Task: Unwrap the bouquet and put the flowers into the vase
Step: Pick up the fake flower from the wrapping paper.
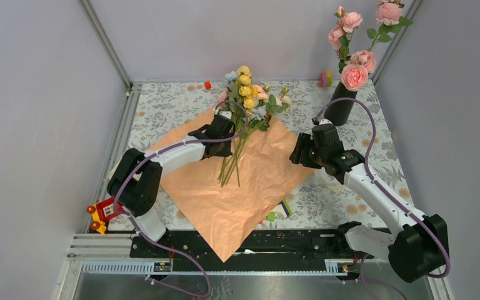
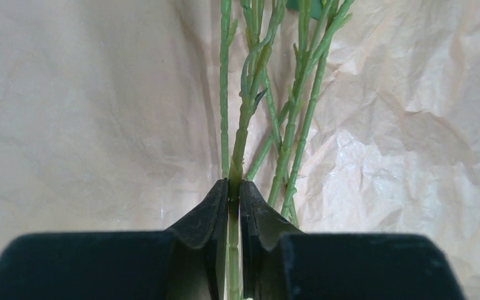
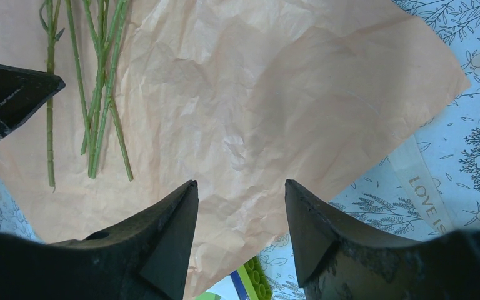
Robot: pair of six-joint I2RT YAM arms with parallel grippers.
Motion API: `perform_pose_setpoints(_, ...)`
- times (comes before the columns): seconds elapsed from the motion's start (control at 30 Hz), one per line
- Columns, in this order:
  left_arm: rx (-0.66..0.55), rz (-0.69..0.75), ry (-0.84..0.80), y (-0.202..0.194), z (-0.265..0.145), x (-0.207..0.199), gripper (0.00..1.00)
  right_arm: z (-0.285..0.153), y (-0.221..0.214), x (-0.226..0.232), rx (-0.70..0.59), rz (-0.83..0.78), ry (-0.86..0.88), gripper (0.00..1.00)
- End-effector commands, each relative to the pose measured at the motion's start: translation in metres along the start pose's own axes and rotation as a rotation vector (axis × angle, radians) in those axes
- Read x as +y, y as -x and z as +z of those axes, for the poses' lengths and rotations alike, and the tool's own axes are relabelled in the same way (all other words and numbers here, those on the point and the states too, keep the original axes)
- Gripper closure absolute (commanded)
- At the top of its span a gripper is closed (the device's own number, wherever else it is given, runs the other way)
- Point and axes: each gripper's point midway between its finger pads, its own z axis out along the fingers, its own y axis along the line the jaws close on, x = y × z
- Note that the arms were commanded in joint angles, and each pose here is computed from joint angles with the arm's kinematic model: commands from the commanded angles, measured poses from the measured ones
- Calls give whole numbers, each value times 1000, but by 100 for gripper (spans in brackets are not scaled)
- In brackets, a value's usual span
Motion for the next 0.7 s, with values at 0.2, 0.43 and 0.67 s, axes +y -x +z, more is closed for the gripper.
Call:
perform_pose_setpoints(0.2, -219, -125, -115, 58, -60, -17, 100, -9, 18, 10, -71, 21, 41, 41)
perform_pose_setpoints(0.43, -333, -288, -279, 80, -104, -22, 100, -22, 26, 31, -105, 59, 147, 42)
perform_pose_setpoints(0.67, -388, -425, -485, 87, -139, -23, 100, -27, 48, 74, -153, 178, 340, 47)
